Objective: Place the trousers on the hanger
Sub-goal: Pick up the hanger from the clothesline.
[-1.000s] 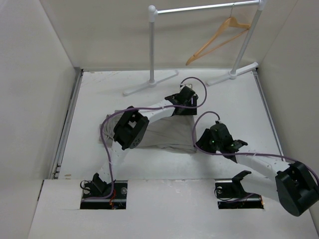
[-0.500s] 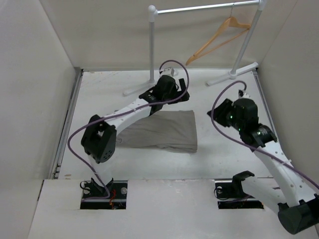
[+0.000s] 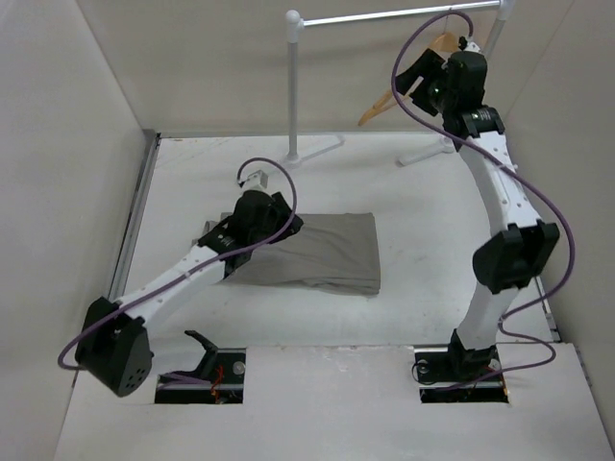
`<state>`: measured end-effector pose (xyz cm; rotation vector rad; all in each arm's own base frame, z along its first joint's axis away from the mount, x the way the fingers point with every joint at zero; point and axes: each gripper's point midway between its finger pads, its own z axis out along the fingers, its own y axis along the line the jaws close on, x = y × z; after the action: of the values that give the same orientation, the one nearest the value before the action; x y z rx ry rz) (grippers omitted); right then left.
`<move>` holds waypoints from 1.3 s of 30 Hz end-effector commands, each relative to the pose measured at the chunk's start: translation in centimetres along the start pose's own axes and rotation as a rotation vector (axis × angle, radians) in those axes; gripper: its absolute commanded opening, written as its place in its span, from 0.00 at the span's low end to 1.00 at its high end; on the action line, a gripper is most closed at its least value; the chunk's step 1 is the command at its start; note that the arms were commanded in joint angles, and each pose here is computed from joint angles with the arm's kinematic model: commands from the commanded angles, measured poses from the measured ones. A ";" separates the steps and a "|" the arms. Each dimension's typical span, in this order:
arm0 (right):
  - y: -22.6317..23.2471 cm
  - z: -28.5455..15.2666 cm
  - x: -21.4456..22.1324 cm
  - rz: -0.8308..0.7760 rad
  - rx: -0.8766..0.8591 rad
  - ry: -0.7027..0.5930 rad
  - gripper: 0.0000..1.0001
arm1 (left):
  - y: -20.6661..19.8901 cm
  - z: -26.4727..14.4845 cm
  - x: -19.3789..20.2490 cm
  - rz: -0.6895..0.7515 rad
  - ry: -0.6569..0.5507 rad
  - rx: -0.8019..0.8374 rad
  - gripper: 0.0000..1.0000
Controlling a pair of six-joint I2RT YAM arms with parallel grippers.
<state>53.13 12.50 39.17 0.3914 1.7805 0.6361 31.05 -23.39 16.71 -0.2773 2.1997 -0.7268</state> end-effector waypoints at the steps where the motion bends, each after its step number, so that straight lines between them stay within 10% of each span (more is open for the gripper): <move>1: 0.2 2.9 -0.9 -0.016 -0.023 -0.016 0.77 | 1.3 -2.8 -0.3 -0.024 -0.027 -0.005 0.42; 10: 1.7 8.4 -0.4 -0.005 -0.149 -0.032 0.70 | 3.8 -4.7 1.8 -0.033 0.004 -0.048 0.44; 23: 8.0 2.4 -4.4 -0.019 -0.379 -0.081 0.17 | 4.8 -3.8 2.5 -0.050 0.020 -0.067 0.46; 39: 4.0 -3.6 4.6 0.006 -0.357 0.074 0.15 | -0.2 -4.7 -1.9 -0.062 -0.051 0.039 0.62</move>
<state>49.22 16.99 38.92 0.1965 1.7411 0.9512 27.46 -19.24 16.23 -0.3708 2.2262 -0.6981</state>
